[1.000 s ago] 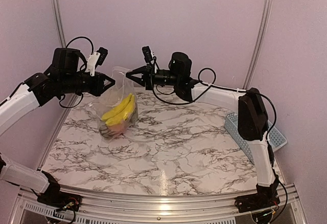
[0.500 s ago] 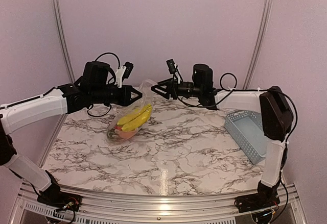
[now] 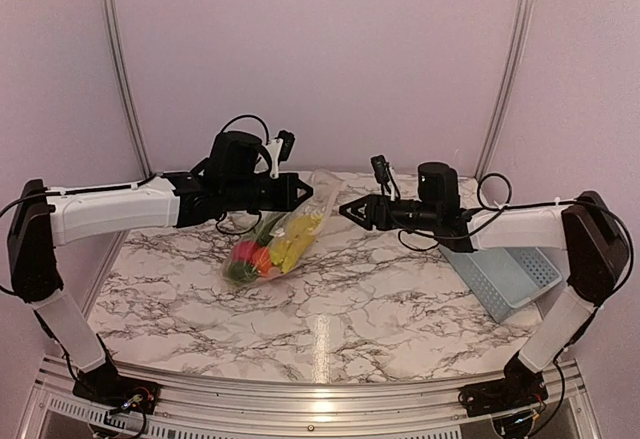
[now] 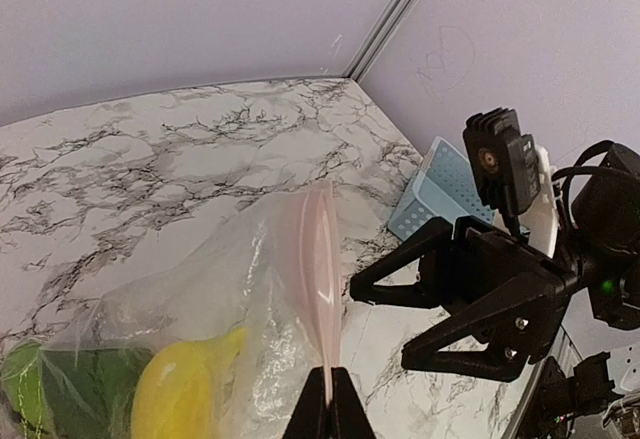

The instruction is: Open the zip-top bag and remove the fake food

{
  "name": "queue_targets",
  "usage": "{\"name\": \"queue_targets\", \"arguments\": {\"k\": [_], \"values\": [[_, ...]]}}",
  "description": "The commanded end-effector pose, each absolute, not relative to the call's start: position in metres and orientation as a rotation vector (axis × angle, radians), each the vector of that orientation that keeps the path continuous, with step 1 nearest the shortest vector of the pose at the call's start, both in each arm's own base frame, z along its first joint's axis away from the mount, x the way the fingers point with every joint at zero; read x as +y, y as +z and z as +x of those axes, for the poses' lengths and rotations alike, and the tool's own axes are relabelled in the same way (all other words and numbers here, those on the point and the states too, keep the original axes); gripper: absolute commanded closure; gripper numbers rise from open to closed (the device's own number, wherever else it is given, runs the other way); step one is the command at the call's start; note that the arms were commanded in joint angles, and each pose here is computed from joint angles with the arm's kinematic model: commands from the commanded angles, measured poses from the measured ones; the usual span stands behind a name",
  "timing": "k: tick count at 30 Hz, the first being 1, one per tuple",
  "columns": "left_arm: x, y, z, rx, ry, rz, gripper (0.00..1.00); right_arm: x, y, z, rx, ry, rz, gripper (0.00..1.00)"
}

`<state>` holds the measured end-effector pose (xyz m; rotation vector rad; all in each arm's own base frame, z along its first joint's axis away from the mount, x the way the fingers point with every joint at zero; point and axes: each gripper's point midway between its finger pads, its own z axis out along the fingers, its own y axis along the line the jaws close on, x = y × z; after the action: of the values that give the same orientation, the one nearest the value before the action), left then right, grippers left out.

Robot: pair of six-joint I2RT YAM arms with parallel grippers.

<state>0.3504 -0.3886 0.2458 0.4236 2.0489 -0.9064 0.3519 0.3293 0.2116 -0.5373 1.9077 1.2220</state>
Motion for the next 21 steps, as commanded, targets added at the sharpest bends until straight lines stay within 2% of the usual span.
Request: {"name": "queue_targets", "arguments": {"k": [1,10,11,14,16,17,21], "values": [[-0.404,0.258,0.359,1.992,-0.925,0.383,1.00,0.340,0.199,0.342,1.975,1.273,-0.446,0.37],[-0.410,0.244,0.356,2.006,-0.920,0.401,1.00,0.374,0.179,0.350,1.995,1.399,-0.424,0.41],[-0.410,0.243,0.356,2.006,-0.921,0.403,1.00,0.377,0.178,0.353,1.999,1.407,-0.423,0.45],[-0.407,0.240,0.355,2.011,-0.907,0.400,1.00,0.380,0.178,0.358,2.000,1.408,-0.414,0.79],[-0.403,0.236,0.356,2.018,-0.882,0.394,1.00,0.377,0.176,0.357,2.017,1.385,-0.413,0.95],[-0.401,0.235,0.356,2.019,-0.869,0.390,1.00,0.373,0.174,0.356,2.030,1.365,-0.412,1.00],[-0.395,0.230,0.357,2.026,-0.831,0.394,1.00,0.352,0.165,0.349,2.081,1.268,-0.399,1.00]]}}
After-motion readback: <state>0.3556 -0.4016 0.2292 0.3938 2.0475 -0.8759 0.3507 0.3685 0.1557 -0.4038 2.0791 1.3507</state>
